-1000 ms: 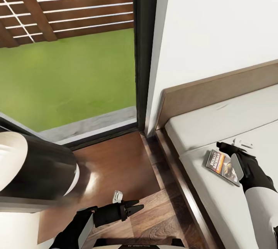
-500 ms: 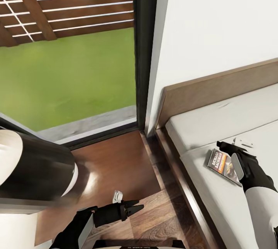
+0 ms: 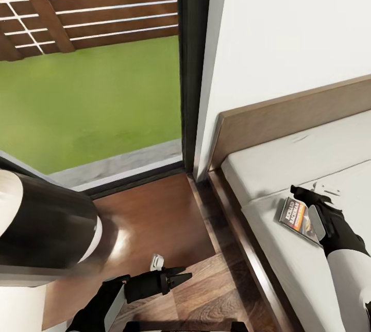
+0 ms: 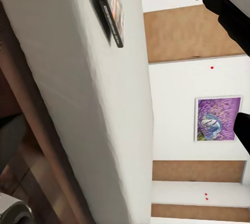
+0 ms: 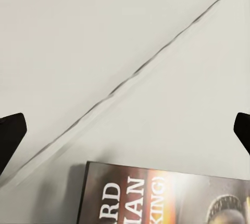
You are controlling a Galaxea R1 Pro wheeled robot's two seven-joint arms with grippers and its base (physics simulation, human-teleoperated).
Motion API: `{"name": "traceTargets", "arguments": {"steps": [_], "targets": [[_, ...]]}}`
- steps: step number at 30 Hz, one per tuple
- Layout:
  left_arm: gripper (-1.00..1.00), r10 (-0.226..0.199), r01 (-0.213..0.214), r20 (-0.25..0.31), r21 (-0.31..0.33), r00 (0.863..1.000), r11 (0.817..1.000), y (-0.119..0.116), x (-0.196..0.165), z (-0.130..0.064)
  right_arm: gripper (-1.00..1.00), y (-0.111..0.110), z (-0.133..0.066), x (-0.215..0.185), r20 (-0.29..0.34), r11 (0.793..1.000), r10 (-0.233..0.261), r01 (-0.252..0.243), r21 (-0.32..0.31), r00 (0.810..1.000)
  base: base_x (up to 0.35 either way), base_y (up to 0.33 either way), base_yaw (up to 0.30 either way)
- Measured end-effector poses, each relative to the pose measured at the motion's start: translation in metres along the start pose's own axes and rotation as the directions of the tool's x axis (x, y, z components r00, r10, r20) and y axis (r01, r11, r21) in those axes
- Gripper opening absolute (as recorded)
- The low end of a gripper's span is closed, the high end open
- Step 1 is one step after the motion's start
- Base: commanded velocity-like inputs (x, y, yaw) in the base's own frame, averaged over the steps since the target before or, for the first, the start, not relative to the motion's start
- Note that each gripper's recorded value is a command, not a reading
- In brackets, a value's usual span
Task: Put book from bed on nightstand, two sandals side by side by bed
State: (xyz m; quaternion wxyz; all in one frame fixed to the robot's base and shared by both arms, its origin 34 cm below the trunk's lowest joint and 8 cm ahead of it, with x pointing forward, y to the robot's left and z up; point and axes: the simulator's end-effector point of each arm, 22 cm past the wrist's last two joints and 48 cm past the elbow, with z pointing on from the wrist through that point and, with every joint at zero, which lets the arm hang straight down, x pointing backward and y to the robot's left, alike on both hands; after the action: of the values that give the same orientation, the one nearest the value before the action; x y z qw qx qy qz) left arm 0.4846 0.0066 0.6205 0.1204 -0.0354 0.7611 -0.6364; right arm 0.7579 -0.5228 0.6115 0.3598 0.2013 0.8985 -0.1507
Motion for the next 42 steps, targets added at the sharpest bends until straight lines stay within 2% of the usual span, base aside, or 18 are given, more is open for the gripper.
{"name": "traceTargets", "arguments": {"steps": [16,27,42], "targets": [[1.0,0.0,0.0,0.0,0.0,1.0,1.0,0.025,0.004,0.004,1.0,0.004,0.018,0.018,0.005,1.0,-0.001,0.001,-0.001,1.0,0.0,0.0,0.0],[1.0,0.001,-0.001,0.0,0.0,1.0,1.0,0.043,0.007,0.007,1.0,0.003,0.032,0.045,-0.024,1.0,-0.001,0.001,0.003,1.0,0.0,0.0,0.0],[1.0,-0.002,0.002,-0.001,0.0,1.0,1.0,0.045,0.008,0.007,1.0,0.004,0.033,0.046,-0.024,1.0,-0.001,0.001,0.004,1.0,0.0,0.0,0.0]]}}
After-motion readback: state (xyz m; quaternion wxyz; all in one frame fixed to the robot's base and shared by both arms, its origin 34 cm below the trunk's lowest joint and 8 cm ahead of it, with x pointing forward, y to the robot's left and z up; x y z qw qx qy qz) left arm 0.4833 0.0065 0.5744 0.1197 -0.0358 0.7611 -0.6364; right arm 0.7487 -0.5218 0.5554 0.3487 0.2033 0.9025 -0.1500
